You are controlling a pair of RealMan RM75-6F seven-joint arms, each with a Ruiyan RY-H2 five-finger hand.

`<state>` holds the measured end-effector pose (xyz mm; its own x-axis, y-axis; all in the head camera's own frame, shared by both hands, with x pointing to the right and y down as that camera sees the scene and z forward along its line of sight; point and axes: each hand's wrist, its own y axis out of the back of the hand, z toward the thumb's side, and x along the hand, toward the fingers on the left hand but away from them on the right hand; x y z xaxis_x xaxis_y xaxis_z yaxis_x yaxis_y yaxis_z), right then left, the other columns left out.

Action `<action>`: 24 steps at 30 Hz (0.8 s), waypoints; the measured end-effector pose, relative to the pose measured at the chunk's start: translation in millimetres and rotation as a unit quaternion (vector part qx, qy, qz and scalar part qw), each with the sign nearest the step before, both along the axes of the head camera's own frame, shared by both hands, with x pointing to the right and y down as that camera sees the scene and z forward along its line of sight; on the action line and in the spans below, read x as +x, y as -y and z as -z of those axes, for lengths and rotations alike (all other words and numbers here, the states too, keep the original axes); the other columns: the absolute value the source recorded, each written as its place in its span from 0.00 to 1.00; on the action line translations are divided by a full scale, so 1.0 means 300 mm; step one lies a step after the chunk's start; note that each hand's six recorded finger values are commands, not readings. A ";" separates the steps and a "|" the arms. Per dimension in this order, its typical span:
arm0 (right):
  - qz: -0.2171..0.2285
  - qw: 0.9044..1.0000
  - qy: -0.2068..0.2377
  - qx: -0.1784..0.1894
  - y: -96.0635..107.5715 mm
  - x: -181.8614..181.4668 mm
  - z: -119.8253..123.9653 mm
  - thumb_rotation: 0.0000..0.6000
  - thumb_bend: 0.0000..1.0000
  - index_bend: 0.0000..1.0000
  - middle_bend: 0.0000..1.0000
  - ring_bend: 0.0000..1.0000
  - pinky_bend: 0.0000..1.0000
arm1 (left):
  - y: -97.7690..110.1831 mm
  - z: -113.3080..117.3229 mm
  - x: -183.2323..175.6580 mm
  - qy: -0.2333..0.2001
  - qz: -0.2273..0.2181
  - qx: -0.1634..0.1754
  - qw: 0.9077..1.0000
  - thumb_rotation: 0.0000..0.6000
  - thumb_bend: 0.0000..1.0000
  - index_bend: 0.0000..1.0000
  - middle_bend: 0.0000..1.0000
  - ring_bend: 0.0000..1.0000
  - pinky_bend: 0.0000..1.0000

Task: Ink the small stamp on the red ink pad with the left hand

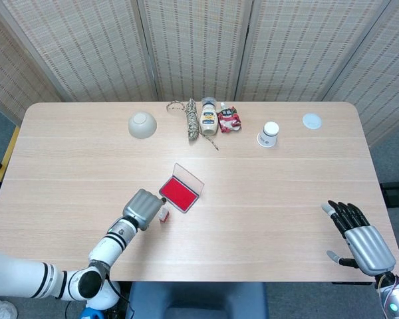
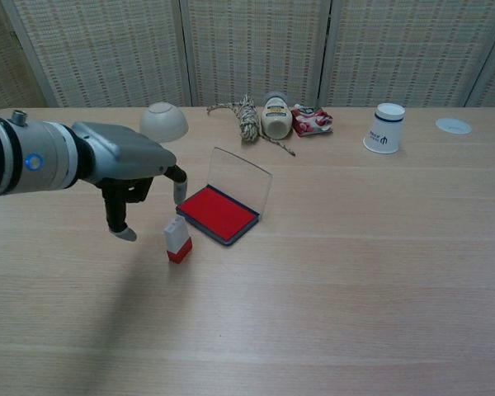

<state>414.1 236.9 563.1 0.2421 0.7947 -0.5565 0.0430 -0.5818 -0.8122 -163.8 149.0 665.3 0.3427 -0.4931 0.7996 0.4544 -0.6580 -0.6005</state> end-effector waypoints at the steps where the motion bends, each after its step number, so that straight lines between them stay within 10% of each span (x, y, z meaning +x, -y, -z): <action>1: 0.000 1.000 0.001 0.000 0.000 0.001 0.002 1.00 0.19 0.00 0.00 0.00 0.00 | -0.002 -0.001 0.014 0.002 -0.002 0.002 1.000 1.00 0.26 0.31 1.00 0.90 0.84; 24: -0.011 1.000 0.009 0.011 0.007 0.031 0.036 1.00 0.19 0.00 0.00 0.00 0.00 | 0.001 -0.068 0.111 -0.007 0.004 -0.014 1.000 1.00 0.26 0.36 1.00 0.90 0.84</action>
